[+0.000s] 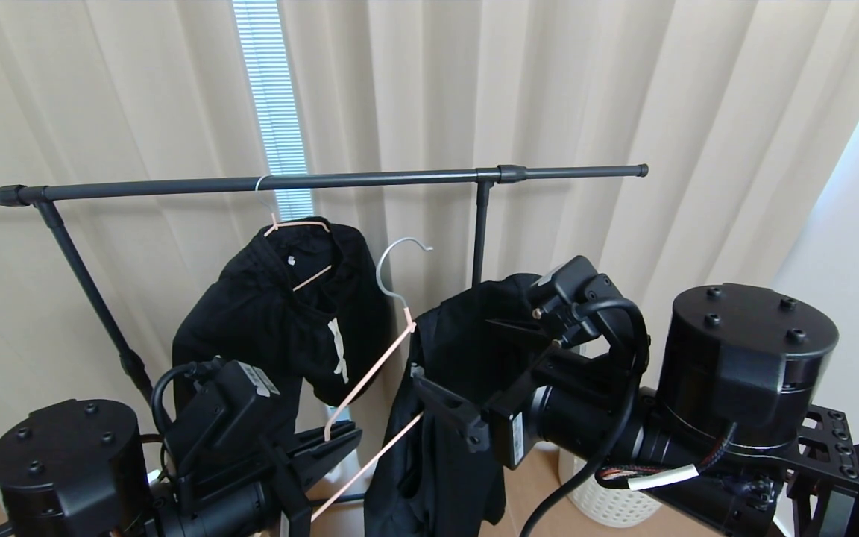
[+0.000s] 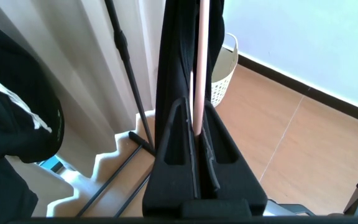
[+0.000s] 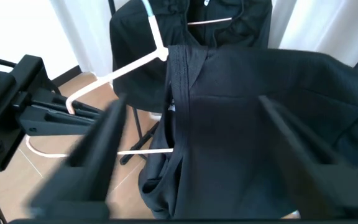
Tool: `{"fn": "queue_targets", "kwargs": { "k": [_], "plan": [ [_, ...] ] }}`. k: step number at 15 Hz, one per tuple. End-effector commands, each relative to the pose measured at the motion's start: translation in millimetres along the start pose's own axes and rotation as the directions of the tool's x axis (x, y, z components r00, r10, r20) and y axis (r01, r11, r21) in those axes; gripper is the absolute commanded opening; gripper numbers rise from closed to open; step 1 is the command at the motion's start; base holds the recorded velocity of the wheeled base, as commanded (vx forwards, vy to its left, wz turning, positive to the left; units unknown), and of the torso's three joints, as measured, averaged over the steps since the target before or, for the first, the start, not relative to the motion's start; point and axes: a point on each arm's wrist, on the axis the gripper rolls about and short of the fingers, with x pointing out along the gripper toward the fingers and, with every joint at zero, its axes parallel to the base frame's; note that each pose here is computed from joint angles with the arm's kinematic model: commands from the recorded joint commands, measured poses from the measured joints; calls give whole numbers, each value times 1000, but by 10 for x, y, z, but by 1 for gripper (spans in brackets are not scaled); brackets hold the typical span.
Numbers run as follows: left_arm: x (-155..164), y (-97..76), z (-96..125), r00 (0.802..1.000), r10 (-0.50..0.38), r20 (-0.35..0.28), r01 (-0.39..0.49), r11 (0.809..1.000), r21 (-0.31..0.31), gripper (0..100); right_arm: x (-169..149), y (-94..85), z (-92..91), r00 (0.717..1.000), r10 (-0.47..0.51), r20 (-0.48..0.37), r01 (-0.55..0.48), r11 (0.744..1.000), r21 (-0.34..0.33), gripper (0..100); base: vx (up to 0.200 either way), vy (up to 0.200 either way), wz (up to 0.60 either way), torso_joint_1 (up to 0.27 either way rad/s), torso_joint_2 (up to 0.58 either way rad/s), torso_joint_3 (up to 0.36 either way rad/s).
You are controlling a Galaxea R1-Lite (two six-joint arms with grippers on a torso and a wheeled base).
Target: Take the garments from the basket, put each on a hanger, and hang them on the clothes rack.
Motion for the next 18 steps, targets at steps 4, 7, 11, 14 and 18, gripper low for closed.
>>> {"fn": "queue_targets", "kwargs": {
  "k": [4,7,11,14,18],
  "plan": [
    [1,4,3,1000,2,6,-2,1000,-6,0,-9,0,-6,1000,1,-2,-1,1000,-10,100,0,0,0,0,0,0],
    [6,4,-2,1000,2,3,-2,1000,-6,0,-9,0,-6,1000,1,-2,-1,1000,-10,100,0,0,0,0,0,0],
    [11,4,-8,1000,1,0,-1,1000,-5,0,-9,0,-6,1000,1,-2,-1,1000,-10,100,0,0,0,0,0,0],
    [12,1,-7,1000,0,0,0,1000,-6,0,-9,0,-6,1000,1,-2,-1,1000,-10,100,0,0,0,0,0,0],
    [14,46,-56,1000,-13,-20,13,1000,-17,0,-22,-28,1,1000,-7,0,7,1000,-14,100,0,0,0,0,0,0]
  ]
}}
